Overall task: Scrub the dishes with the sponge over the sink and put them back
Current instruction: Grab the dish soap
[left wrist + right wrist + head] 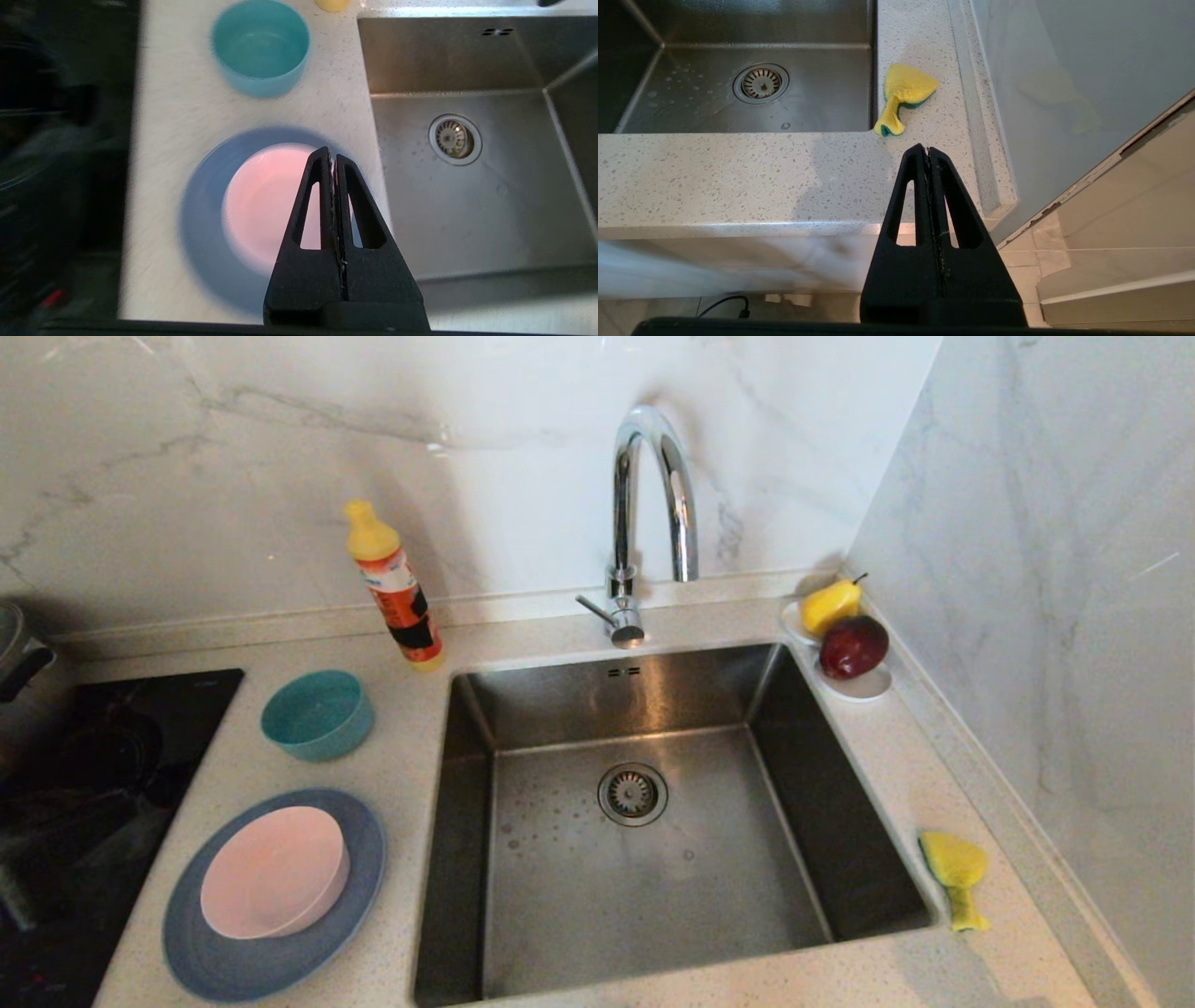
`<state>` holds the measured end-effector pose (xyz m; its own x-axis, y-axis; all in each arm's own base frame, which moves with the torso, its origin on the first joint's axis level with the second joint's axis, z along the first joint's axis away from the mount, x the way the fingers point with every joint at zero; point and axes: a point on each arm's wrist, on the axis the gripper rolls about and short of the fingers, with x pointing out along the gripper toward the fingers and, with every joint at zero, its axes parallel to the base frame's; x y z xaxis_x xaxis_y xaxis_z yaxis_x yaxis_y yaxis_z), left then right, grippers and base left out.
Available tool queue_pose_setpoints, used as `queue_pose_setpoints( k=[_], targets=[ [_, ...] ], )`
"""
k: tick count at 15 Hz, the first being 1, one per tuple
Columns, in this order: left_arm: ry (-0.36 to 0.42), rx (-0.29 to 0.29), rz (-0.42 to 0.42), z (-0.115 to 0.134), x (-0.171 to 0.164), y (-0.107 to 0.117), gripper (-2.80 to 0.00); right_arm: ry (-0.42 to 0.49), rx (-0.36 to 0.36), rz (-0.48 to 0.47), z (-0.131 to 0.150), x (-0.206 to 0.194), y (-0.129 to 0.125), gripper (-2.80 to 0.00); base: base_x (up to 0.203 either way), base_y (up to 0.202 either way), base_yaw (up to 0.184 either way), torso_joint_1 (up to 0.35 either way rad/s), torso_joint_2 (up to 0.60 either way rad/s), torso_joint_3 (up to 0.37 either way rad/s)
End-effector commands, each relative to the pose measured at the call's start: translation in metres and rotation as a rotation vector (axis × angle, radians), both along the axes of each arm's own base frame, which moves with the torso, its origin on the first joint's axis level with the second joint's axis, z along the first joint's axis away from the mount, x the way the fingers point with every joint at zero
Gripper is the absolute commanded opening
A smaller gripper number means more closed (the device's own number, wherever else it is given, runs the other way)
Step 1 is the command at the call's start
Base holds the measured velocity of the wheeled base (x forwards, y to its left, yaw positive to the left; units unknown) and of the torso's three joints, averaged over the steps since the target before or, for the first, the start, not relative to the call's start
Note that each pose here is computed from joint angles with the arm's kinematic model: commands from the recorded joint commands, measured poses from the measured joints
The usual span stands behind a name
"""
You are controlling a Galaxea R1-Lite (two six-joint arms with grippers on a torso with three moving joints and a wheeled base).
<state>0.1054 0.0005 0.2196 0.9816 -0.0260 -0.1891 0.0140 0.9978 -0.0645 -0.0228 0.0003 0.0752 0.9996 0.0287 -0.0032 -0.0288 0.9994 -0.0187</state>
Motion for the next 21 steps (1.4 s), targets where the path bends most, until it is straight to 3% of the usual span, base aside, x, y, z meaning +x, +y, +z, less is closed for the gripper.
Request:
queue_pose_setpoints(
  k=[1,3,5,9,10,17,21],
  targets=[
    [0.177,-0.033,-0.005,-0.017,0.071,-0.001,-2.8,-0.002,-0.001,0.0,0.0,0.0,0.0,-2.8,0.0,0.0,0.0,0.0,0.0,0.0],
    [0.182,-0.055,-0.011,-0.015,0.099,-0.002,-2.8,-0.002,0.0,0.0,0.0,0.0,0.0,-2.8,0.0,0.0,0.0,0.0,0.0,0.0],
    [0.136,-0.059,-0.027,-0.006,0.118,-0.007,-2.8,-0.002,0.0,0.0,0.0,0.0,0.0,-2.8,0.0,0.0,0.0,0.0,0.0,0.0],
    [0.117,-0.049,-0.06,-0.003,0.129,-0.018,-2.8,-0.002,0.0,0.0,0.0,0.0,0.0,-2.8,0.0,0.0,0.0,0.0,0.0,0.0],
    [0.109,-0.048,-0.064,-0.004,0.132,-0.02,0.0,-0.002,0.0,0.0,0.0,0.0,0.0,-2.8,0.0,0.0,0.0,0.0,0.0,0.0],
    [0.038,-0.036,-0.052,-0.018,0.163,-0.032,0.0,-0.002,0.0,0.0,0.0,0.0,0.0,-2.8,0.0,0.0,0.0,0.0,0.0,0.0],
    [0.072,-0.025,-0.077,-0.029,0.169,-0.045,0.0,-0.002,0.0,0.0,0.0,0.0,0.0,-2.8,0.0,0.0,0.0,0.0,0.0,0.0]
  ],
)
